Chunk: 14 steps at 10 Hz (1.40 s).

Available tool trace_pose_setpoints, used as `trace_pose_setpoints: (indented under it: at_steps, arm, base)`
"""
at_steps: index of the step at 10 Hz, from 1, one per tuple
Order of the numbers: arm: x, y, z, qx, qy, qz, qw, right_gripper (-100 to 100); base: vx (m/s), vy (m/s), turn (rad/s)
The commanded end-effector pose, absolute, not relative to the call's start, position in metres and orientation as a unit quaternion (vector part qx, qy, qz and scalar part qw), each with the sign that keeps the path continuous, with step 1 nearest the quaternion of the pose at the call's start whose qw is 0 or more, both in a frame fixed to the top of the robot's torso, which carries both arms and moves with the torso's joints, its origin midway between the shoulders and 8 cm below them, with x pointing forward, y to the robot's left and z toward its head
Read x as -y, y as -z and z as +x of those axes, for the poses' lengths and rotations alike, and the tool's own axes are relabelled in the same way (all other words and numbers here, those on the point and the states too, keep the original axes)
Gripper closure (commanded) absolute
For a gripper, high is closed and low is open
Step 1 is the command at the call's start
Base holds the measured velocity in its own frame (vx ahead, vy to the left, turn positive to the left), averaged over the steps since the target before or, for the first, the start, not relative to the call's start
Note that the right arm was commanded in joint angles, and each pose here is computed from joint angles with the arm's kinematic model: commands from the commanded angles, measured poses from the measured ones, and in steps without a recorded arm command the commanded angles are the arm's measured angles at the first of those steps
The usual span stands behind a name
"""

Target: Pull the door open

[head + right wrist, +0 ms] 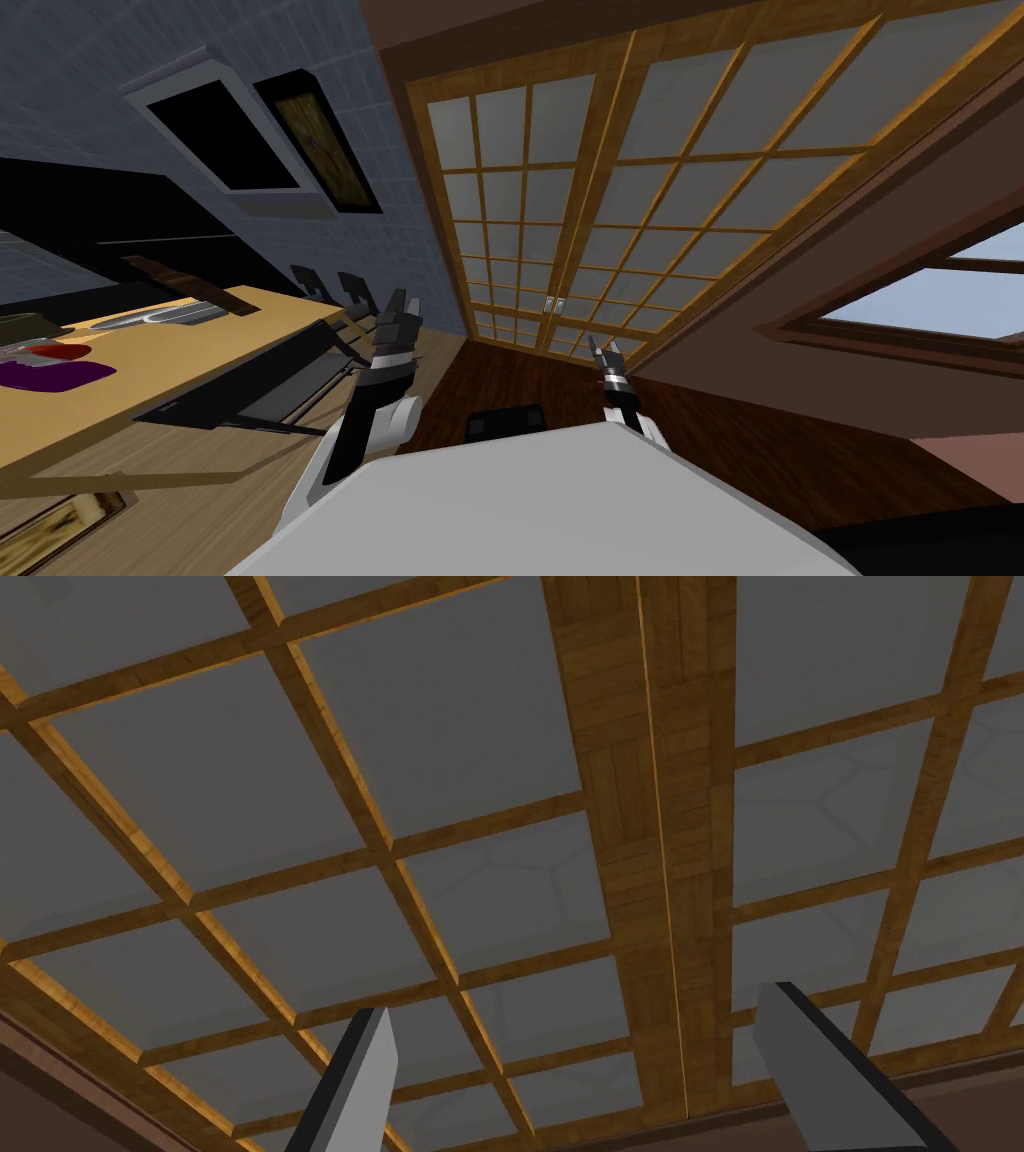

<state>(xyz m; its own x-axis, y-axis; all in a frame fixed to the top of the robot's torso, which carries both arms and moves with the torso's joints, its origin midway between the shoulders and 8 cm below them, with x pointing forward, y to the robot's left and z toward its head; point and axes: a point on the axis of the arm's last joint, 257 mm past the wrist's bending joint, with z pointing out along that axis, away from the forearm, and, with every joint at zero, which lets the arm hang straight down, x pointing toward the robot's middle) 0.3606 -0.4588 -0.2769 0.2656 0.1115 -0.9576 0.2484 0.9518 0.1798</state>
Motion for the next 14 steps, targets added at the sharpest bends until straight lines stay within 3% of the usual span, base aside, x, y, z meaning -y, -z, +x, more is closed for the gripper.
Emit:
trace_pose_setpoints:
  at_steps: [1, 14]
  arm:
    - [0.463, 0.293, 0.354, -0.618, 0.064, 0.146, 0.770, -100]
    - [0.456, 0.380, 0.327, -0.681, 0.133, 0.140, 0.707, -100]
  base:
    - [0.131, -0.002, 0.071]
    - [0.126, -0.010, 0.044]
